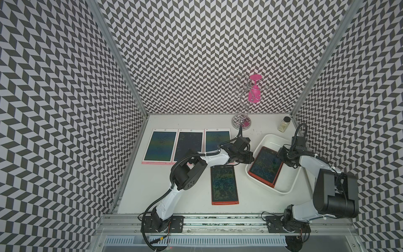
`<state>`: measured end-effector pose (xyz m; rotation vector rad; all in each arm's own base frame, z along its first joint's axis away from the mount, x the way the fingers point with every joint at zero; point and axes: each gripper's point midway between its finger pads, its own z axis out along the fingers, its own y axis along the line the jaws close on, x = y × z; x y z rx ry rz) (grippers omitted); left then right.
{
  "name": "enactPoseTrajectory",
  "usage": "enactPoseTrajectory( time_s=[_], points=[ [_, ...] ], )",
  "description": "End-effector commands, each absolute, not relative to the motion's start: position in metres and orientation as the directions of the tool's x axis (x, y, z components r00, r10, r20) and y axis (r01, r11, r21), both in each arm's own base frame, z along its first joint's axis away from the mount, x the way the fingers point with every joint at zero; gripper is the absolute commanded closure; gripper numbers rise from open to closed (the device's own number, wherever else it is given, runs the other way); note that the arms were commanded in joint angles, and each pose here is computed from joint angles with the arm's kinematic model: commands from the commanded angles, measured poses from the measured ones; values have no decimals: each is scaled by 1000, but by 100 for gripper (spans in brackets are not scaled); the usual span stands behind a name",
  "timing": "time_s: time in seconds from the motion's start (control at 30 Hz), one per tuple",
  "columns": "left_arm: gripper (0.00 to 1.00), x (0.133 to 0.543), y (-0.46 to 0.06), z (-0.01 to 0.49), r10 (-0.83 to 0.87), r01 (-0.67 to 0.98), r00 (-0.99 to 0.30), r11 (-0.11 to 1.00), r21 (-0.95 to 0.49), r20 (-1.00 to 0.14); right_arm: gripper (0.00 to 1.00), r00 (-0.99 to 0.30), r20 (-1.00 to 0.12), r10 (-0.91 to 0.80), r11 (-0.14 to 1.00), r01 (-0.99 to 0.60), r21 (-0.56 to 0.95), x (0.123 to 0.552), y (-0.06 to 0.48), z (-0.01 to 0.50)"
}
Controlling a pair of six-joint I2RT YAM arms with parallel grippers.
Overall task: Take out the writing tablet from the storage box
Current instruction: Adjust the storage box at the center of the board.
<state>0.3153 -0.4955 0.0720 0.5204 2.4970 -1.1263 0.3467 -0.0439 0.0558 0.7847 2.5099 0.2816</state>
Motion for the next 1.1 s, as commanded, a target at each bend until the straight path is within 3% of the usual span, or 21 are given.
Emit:
enactPoseTrajectory(
  time_s=[0.0, 0.33, 0.63, 1.07],
  points=[
    [100, 305, -503, 96, 188, 483, -866, 556, -676, -464, 42, -721, -380, 580, 810, 460, 364, 348, -36, 47],
    [100, 304, -504, 95, 190, 482, -867, 552, -680, -460, 43, -749, -315, 583, 795, 447, 410, 344, -23, 19],
    [100, 301, -510, 89, 209, 485, -868, 550, -680, -450, 45, -767, -333, 549, 770, 310, 557, 356, 4, 33],
    [100, 300, -511, 90, 205, 483, -868, 560, -673, -452, 45, -733, -403, 548, 809, 343, 476, 360, -16, 64]
  ],
)
